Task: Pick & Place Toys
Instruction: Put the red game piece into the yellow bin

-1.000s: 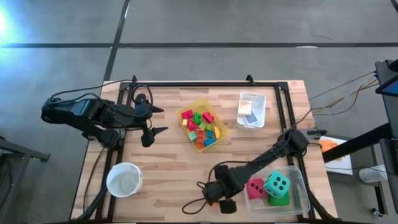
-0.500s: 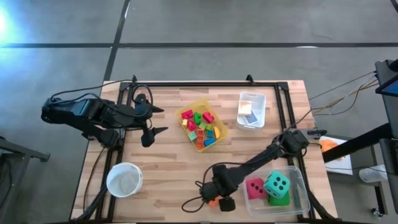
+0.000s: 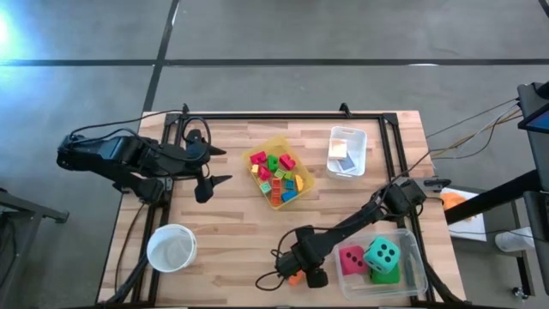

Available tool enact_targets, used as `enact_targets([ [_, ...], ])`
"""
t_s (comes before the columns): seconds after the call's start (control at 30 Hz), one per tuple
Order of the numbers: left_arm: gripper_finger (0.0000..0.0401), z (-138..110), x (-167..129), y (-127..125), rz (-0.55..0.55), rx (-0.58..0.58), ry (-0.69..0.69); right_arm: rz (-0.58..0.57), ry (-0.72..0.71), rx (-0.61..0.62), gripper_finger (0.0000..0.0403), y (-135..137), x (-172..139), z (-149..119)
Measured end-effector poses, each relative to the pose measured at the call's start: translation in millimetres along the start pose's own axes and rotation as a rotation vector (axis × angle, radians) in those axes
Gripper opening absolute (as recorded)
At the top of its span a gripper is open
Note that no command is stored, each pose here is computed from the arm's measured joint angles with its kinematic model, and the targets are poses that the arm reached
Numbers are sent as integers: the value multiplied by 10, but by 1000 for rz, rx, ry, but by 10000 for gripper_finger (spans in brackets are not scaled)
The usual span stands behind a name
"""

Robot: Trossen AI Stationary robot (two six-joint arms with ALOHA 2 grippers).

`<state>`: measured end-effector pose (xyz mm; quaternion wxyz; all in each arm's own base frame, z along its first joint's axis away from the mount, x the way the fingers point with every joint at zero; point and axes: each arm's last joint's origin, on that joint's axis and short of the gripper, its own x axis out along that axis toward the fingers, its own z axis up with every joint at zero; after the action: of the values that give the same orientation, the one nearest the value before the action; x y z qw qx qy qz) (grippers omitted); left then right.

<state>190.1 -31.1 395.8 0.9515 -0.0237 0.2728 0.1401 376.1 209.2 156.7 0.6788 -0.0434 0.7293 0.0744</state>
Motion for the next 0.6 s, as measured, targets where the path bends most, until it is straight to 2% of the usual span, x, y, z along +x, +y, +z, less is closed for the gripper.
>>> enact_targets([
  [0.3,351,0,0,0,0,0,0,7,-61,-10,363,16,-5,55],
  [0.4,351,0,0,0,0,0,0,7,-60,-19,325,15,-1,54],
  [0.6,351,0,1,-1,0,0,0,-3,-54,-34,223,3,22,43],
])
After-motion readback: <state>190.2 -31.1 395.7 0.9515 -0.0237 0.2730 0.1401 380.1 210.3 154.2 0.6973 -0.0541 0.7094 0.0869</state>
